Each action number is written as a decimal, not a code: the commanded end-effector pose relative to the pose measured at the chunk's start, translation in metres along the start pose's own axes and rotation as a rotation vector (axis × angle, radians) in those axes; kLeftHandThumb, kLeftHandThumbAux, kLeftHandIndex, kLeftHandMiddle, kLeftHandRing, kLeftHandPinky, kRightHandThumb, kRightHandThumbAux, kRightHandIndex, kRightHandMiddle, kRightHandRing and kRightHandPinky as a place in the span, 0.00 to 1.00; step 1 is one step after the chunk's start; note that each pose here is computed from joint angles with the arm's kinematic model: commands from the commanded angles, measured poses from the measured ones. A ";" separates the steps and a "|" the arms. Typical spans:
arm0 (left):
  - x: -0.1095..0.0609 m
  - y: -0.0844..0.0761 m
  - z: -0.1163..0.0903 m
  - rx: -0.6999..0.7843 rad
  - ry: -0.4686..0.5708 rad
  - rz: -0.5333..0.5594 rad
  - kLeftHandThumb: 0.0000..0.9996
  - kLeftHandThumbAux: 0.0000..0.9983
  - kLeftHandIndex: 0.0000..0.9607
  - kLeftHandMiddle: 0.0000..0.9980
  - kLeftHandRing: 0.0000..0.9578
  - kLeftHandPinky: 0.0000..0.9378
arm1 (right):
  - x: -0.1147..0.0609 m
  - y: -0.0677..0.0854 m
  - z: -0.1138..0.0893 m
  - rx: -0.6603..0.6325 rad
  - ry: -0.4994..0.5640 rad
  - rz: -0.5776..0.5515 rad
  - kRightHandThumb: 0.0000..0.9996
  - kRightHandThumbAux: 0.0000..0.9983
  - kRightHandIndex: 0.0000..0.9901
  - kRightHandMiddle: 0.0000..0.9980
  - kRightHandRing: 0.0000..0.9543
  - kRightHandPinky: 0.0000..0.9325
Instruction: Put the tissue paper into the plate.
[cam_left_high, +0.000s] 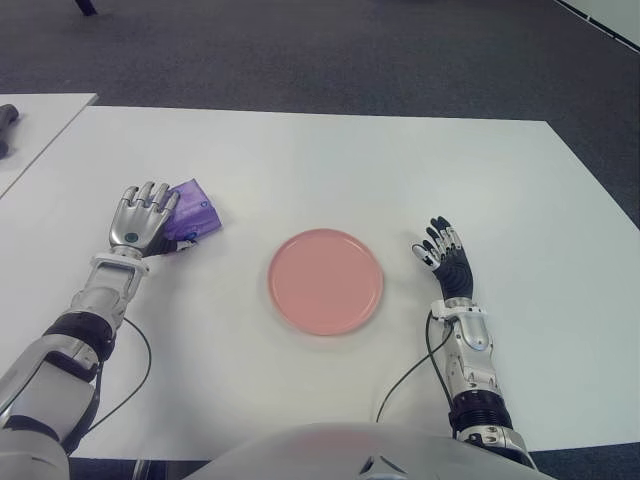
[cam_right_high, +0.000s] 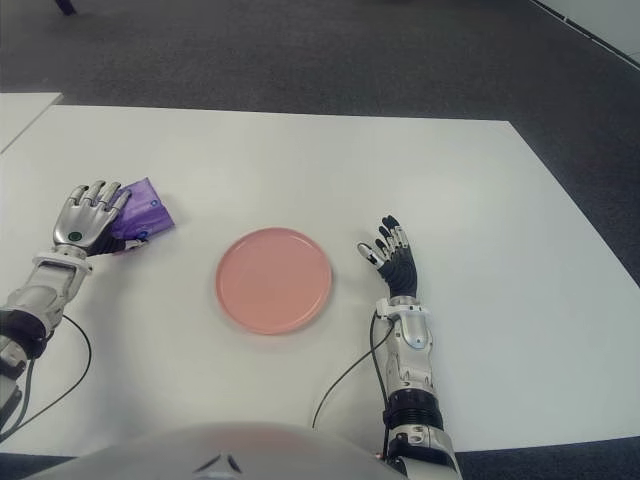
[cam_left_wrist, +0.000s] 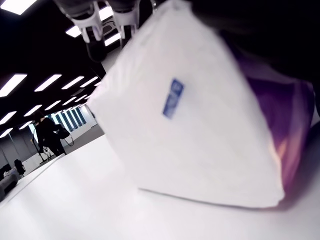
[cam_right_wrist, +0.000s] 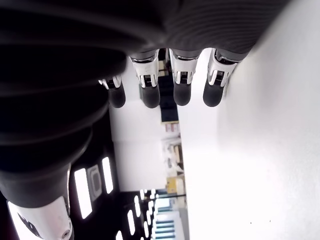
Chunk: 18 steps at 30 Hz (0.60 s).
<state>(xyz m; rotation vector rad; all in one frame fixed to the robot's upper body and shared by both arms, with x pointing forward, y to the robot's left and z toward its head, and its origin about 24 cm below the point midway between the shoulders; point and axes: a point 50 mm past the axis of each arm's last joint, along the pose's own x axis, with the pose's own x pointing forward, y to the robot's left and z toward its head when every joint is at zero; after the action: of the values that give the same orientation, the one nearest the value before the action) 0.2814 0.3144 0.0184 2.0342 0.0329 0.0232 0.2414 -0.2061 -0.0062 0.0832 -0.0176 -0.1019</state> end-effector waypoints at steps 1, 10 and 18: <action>-0.009 -0.013 0.007 -0.022 -0.032 -0.062 0.09 0.32 0.00 0.00 0.00 0.02 | -0.008 -0.004 -0.014 0.016 0.082 -0.019 0.13 0.74 0.00 0.01 0.01 0.05; -0.010 -0.008 0.008 -0.026 -0.053 0.105 0.43 0.56 0.19 0.32 0.41 0.51 | -0.008 -0.005 -0.014 0.016 0.082 -0.019 0.13 0.74 0.00 0.01 0.01 0.05; -0.013 -0.004 0.010 -0.035 -0.116 0.271 0.82 0.66 0.40 0.52 0.76 0.83 | -0.008 -0.004 -0.014 0.017 0.082 -0.018 0.13 0.74 0.00 0.01 0.01 0.05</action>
<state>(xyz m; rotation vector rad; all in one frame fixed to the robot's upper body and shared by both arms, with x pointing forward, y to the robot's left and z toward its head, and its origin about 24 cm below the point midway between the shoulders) 0.2732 0.3086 0.0179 1.9973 -0.2969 0.1194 0.2417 -0.2068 -0.0059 0.0833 -0.0184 -0.1028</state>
